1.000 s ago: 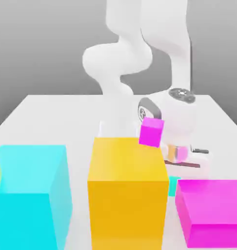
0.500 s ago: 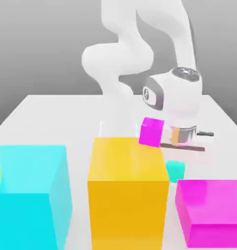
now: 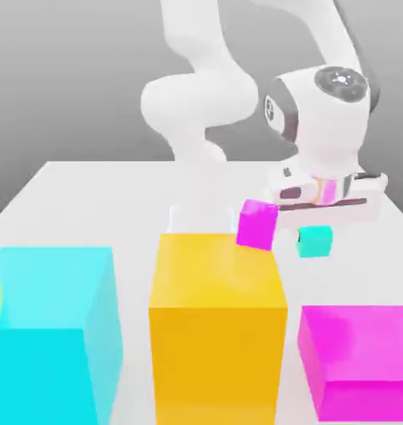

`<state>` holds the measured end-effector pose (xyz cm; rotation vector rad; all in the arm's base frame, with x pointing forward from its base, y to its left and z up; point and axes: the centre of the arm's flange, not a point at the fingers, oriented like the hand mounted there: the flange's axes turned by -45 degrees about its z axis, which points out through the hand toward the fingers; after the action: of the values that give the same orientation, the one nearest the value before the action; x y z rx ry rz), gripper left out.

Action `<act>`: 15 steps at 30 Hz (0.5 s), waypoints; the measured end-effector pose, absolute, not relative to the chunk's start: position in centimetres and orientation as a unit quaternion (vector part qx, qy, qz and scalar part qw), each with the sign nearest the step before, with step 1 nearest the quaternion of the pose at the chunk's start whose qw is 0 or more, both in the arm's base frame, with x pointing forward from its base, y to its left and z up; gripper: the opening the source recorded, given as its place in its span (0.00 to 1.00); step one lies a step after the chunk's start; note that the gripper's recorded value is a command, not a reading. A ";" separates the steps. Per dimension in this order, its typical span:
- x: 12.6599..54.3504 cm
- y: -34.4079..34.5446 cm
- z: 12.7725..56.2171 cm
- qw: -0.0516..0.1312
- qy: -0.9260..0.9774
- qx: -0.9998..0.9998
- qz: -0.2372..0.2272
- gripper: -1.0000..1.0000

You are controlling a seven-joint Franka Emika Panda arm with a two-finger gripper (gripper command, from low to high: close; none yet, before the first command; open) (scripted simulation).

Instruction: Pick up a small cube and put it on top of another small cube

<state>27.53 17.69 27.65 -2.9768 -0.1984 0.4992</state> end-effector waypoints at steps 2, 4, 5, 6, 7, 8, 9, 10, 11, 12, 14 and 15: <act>27.9 16.7 29.1 0.080 -0.090 -0.976 0.183 0.00; 28.4 15.2 30.5 0.104 -0.113 -0.968 0.197 0.00; 28.9 14.0 31.2 0.116 -0.119 -0.965 0.200 0.00; 29.4 12.6 31.8 0.129 -0.125 -0.963 0.202 0.00; 29.9 11.2 32.3 0.140 -0.128 -0.961 0.202 0.00; 30.4 9.7 32.7 0.148 -0.126 -0.960 0.199 0.00; 30.9 8.2 33.0 0.154 -0.123 -0.961 0.196 0.00; 31.3 6.7 33.2 0.160 -0.118 -0.961 0.192 0.00; 31.6 5.2 33.4 0.164 -0.113 -0.962 0.187 0.00; 31.9 3.6 33.6 0.169 -0.108 -0.963 0.182 0.00; 32.2 0.5 33.9 0.177 -0.096 -0.964 0.173 0.00; 32.3 -0.9 33.8 0.177 -0.089 -0.966 0.165 0.00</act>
<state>32.34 -0.87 33.85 -2.7347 -0.2510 0.4682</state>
